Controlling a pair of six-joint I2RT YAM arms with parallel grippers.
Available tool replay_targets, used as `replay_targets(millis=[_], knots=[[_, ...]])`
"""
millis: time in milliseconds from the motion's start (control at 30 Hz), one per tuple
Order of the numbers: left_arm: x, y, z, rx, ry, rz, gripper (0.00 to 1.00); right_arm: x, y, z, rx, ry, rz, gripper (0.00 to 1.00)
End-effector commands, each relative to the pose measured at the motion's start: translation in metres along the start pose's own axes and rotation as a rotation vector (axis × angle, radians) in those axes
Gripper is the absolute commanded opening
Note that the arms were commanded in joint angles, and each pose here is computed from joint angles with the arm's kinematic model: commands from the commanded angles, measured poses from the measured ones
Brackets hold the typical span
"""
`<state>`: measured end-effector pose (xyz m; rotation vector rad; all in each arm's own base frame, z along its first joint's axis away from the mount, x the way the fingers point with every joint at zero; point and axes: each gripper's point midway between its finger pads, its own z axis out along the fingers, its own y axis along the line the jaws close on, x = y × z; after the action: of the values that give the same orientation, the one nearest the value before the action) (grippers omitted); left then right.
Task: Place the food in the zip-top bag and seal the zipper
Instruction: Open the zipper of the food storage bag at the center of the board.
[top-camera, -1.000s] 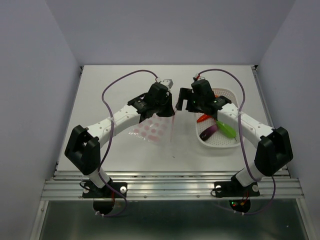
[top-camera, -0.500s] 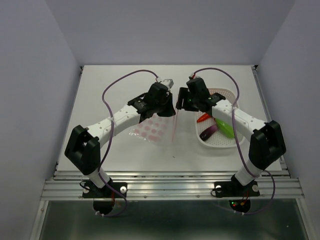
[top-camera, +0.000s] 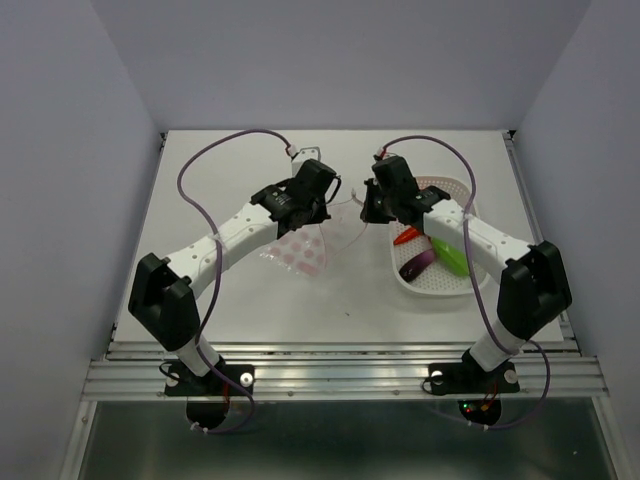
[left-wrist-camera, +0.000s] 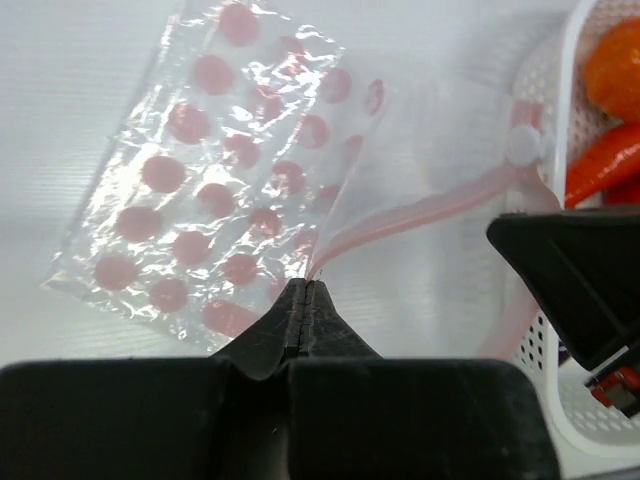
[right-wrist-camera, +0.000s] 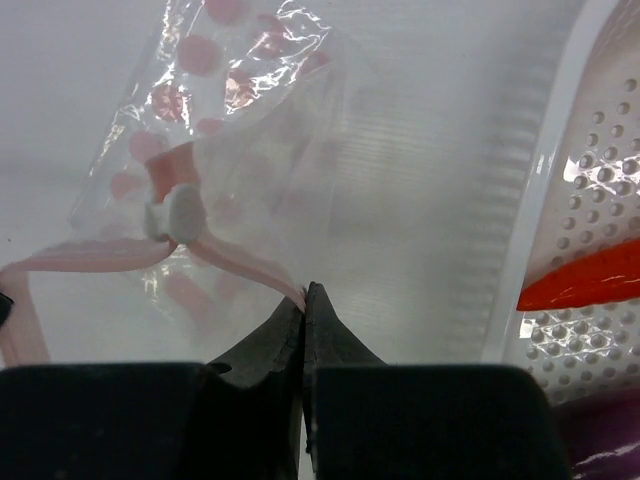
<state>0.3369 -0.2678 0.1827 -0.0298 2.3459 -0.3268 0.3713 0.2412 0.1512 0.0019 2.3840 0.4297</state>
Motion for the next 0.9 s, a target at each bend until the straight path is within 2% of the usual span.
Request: replay_targets(millis=[0,100,167,400,433,533,567,633,667,767,867], knots=[[-0.028,0.044,-0.021,-0.249,-0.105,-0.016,0.0,-0.037,0.018,-0.029,-0.068,-0.115,-0.082,0.01],[-0.034,0.056,-0.03,-0.317,-0.133,-0.025,0.0,-0.041,0.02,-0.034,-0.084,-0.127,-0.121,0.01],[-0.035,0.053,-0.031,-0.302,-0.134,-0.025,0.0,-0.039,0.03,-0.037,-0.124,-0.116,-0.137,0.01],[-0.03,-0.002,-0.027,0.014,-0.078,0.023,0.01,-0.052,0.064,-0.05,-0.24,-0.147,-0.182,0.01],[-0.029,-0.008,-0.027,0.043,-0.069,0.025,0.13,-0.053,0.065,-0.051,-0.241,-0.15,-0.179,0.01],[-0.029,-0.009,-0.026,0.042,-0.072,0.022,0.23,-0.053,0.073,-0.054,-0.265,-0.143,-0.174,0.01],[-0.029,-0.008,-0.025,0.035,-0.073,0.022,0.36,-0.052,0.073,-0.054,-0.267,-0.134,-0.173,0.01],[-0.027,-0.007,-0.023,0.032,-0.064,0.025,0.43,-0.052,0.075,-0.057,-0.275,-0.135,-0.169,0.01],[-0.026,-0.008,-0.022,0.038,-0.06,0.028,0.49,-0.051,0.076,-0.058,-0.286,-0.133,-0.169,0.01],[-0.022,-0.014,-0.021,0.074,-0.048,0.039,0.59,-0.051,0.079,-0.061,-0.299,-0.13,-0.155,0.01],[-0.02,-0.021,-0.022,0.121,-0.047,0.048,0.59,-0.05,0.08,-0.062,-0.307,-0.127,-0.15,0.01]])
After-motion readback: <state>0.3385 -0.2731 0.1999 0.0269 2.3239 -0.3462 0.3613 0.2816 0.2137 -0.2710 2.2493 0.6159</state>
